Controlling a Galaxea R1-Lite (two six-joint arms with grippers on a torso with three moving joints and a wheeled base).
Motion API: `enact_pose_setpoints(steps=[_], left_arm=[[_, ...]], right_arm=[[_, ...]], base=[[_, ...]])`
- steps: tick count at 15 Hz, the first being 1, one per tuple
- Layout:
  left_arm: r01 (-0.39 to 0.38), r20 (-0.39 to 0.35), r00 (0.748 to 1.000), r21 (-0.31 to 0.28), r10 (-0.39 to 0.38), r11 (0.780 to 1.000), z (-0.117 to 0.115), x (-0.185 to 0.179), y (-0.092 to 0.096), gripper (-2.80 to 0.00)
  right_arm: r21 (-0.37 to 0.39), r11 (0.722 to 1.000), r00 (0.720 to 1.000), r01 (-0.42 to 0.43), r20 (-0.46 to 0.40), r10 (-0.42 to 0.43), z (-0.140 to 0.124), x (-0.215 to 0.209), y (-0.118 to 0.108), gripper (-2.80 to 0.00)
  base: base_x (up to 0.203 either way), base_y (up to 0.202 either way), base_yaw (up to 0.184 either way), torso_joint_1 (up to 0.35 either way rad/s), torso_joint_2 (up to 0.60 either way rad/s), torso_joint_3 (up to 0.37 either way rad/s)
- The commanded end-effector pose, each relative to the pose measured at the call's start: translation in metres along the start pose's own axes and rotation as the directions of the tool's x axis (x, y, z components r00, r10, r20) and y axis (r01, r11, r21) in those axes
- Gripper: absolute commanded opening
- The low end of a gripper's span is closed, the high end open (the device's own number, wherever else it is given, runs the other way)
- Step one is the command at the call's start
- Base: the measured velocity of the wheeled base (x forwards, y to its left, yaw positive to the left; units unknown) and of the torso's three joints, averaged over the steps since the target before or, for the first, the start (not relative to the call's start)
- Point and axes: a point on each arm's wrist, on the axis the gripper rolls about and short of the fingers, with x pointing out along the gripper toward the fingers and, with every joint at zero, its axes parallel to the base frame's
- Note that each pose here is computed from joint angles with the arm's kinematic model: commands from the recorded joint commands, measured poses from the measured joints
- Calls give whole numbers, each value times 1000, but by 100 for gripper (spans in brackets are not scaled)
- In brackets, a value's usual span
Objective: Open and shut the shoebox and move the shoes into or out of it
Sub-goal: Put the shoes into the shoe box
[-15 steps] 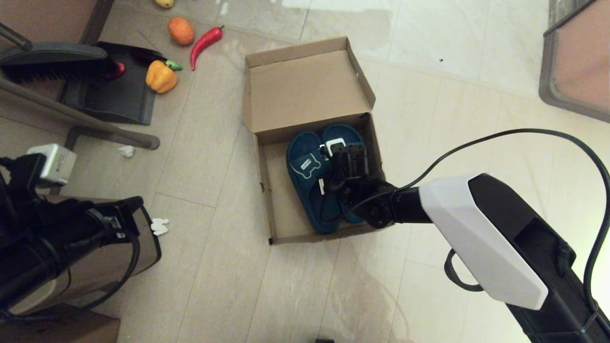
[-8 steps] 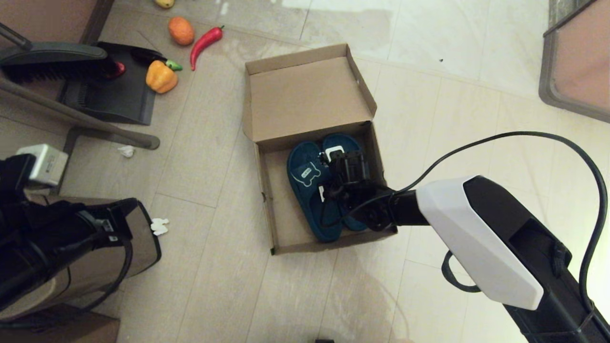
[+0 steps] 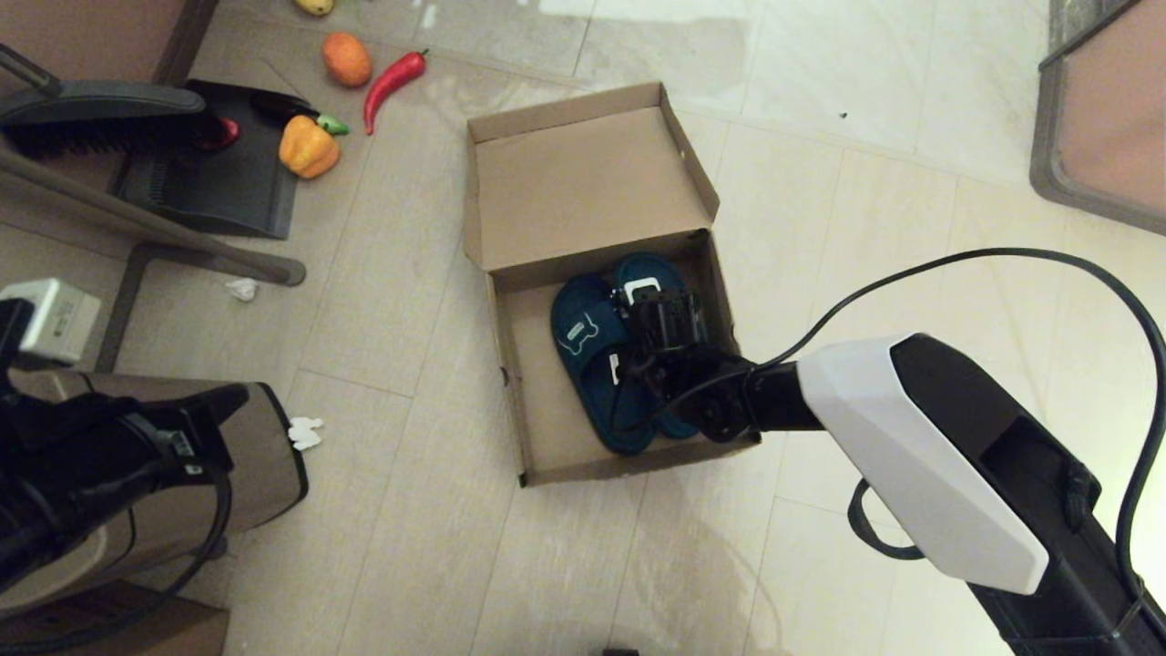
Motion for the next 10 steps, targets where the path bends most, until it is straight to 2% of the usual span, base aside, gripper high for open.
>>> enact_pose_setpoints(steps=[1,6,10], left_arm=[[0,10,1000,-2,0,1000,1,-1,0,-280],[0,5,1000,-1,0,1000,1,-3,0,-280],[0,-14,1000,1,0,1000,-1,-8,1,-280]], right_arm=[[-3,1000,1000,-6,-1,6,5,-8,1,0],[-16,999,994,-30,-110,29,-16,-32,4,0],[-6,1000,991,-27,-131,26,-16,-41,0,0]], base=[[0,0,0,0,0,0],[0,0,0,0,0,0],[0,0,0,0,0,0]])
